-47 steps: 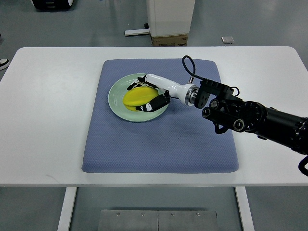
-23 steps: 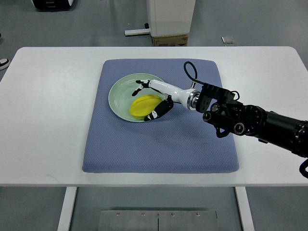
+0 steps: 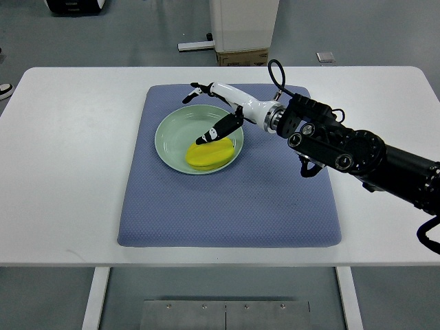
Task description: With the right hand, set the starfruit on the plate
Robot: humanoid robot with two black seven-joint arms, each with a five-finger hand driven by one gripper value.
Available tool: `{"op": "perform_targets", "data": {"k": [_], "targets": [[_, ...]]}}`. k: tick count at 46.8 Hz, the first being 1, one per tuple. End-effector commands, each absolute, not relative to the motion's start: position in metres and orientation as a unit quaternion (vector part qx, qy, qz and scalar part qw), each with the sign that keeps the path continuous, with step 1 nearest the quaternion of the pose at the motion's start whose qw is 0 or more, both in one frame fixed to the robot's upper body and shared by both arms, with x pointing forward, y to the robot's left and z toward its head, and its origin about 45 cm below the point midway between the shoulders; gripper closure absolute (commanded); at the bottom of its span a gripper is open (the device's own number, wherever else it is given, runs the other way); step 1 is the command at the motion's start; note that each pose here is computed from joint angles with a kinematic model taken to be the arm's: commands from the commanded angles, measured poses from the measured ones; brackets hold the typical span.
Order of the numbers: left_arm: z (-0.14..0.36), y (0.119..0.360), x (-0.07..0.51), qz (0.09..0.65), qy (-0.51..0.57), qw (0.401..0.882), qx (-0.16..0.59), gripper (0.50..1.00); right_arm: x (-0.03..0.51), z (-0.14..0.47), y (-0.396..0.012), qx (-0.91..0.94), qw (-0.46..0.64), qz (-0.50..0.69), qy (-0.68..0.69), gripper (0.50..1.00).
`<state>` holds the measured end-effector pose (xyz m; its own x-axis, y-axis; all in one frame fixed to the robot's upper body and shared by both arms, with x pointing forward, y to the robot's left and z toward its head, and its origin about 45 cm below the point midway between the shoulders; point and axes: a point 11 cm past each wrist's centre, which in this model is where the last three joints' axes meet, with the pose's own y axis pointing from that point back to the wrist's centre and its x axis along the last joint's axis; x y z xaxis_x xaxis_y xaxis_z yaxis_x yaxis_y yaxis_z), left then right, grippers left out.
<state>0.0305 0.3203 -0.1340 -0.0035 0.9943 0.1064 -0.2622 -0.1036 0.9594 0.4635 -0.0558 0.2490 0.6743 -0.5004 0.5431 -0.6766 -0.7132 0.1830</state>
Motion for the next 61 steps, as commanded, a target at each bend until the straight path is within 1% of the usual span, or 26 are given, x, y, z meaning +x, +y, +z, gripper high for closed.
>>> {"op": "perform_targets", "data": {"k": [1,6,15,23,33,39,44,61], "targets": [[-0.134,0.32,0.03,0.584,0.399,0.537,0.458,0.5,0.473,0.256,-0.073,0.892,0.175,0.213,-0.359,0.5],[-0.134,0.32,0.03,0.585,0.4,0.537,0.458,0.5,0.489,0.263,-0.1,0.88,0.159,0.161,-0.418,0.5],[-0.134,0.32,0.031,0.585,0.4,0.537,0.458,0.5,0.51,0.25,-0.158,0.837,0.128,0.044,-0.531,0.5],[-0.134,0.32,0.03,0.585,0.4,0.537,0.458,0.5,0.51,0.228,-0.193,0.807,0.111,-0.013,-0.579,0.5],[-0.134,0.32,0.031,0.585,0.4,0.537,0.458,0.5,0.51,0.221,-0.233,0.765,0.057,-0.102,-0.633,0.5],[-0.134,0.32,0.03,0.585,0.4,0.537,0.458,0.5,0.512,0.223,-0.252,0.739,0.014,-0.15,-0.656,0.5],[-0.134,0.32,0.03,0.585,0.4,0.537,0.458,0.5,0.508,0.216,-0.263,0.728,0.004,-0.166,-0.666,0.5],[-0.134,0.32,0.031,0.585,0.4,0.537,0.458,0.5,0.508,0.217,-0.266,0.718,-0.025,-0.185,-0.671,0.5]]}}
